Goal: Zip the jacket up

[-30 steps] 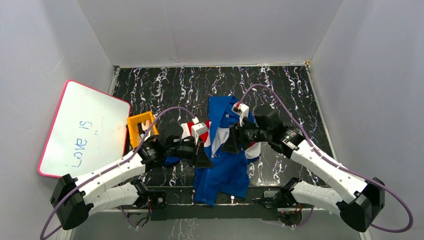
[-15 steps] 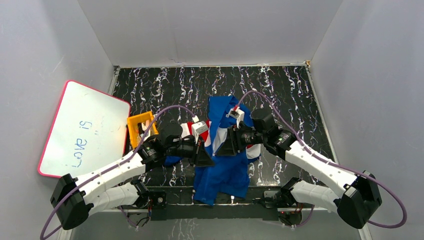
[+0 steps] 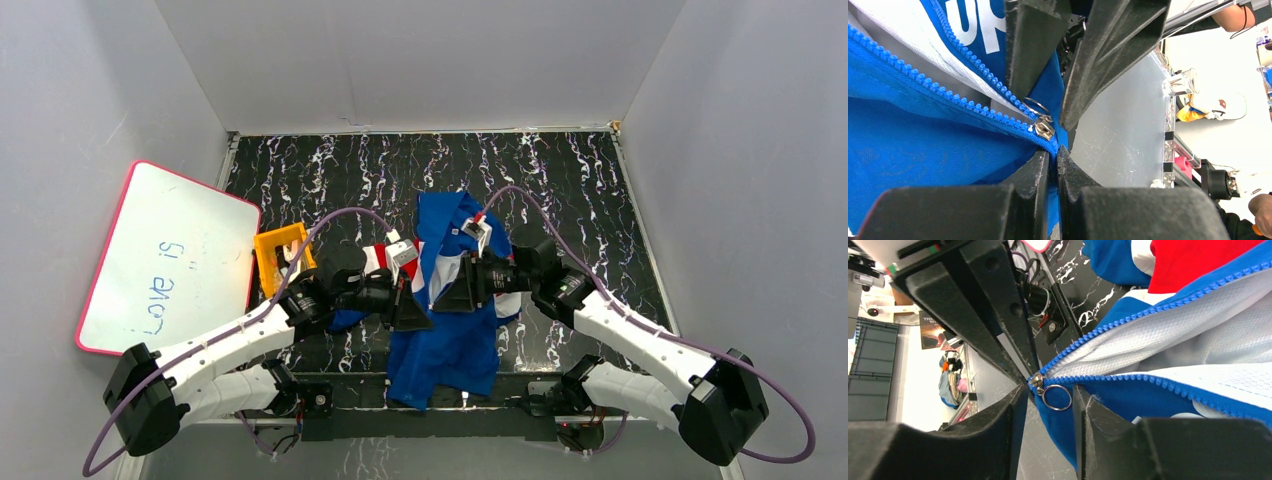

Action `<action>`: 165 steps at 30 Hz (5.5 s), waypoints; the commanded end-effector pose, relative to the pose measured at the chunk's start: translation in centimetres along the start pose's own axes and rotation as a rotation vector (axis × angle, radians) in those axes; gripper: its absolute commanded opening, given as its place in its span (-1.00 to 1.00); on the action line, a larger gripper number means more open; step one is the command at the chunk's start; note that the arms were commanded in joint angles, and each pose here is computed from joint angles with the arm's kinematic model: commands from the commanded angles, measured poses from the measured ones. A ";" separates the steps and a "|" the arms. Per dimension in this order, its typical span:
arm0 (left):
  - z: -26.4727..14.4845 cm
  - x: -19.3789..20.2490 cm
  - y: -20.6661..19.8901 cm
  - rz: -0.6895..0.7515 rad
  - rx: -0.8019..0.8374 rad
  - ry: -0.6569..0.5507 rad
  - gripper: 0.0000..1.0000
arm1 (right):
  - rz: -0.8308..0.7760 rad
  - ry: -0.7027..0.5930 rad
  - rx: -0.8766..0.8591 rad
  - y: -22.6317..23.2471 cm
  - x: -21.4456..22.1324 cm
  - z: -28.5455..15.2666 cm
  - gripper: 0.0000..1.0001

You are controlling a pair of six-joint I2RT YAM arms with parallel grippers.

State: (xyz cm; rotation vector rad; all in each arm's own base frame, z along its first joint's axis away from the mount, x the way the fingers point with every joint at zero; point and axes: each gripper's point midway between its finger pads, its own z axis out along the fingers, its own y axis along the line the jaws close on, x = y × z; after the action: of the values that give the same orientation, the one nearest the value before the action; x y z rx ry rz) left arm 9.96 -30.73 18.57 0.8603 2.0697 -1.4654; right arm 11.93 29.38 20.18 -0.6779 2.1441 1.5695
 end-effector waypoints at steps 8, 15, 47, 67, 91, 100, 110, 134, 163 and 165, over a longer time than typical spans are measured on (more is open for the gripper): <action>0.1 -0.4 -1.0 0.031 0.055 -0.009 -1.00 | -0.059 -0.104 -0.040 1.6 -1.8 -1.3 -0.32; 0.2 -0.3 -0.8 0.026 0.048 -0.007 -1.00 | -0.051 -0.112 -0.046 1.6 -1.6 -1.5 -0.41; 0.5 0.4 -0.8 0.006 0.066 0.035 -1.00 | -0.268 -0.234 0.165 2.0 -6.6 -4.0 -1.00; -0.4 1.5 -1.3 -0.022 0.084 0.046 -1.00 | -0.480 -0.450 0.759 -3.6 -16.2 -9.6 -1.00; -3.2 -7.6 1.1 0.107 -0.324 -0.158 0.31 | -0.576 -0.373 0.366 3.6 -14.7 -6.7 -1.00; -0.2 -8.7 -0.4 0.083 -0.185 -0.119 0.44 | -0.575 -0.339 0.281 4.9 -12.7 -6.8 -1.00; 2.2 -7.5 0.0 0.019 -0.097 -0.080 -0.21 | -0.564 -0.320 0.285 4.5 -11.8 -6.8 -1.00; 1.3 -2.2 -0.9 -0.043 0.015 0.022 -1.00 | -0.526 -0.479 0.683 -0.7 -17.1 -9.8 -1.00; 0.2 -1.3 -1.9 -0.036 0.040 0.033 -1.00 | -0.677 -0.779 0.775 4.0 -23.9 -14.8 -1.00; 0.1 -1.6 -1.8 -0.031 0.021 0.023 -1.00 | -0.690 -0.784 0.769 4.4 -24.2 -14.9 -1.00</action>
State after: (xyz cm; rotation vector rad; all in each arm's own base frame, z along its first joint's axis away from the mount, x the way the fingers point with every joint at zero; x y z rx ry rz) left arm 13.87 -33.05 22.09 0.7478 1.9832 -1.4210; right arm 24.10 23.42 30.52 -0.5992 1.8142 0.6083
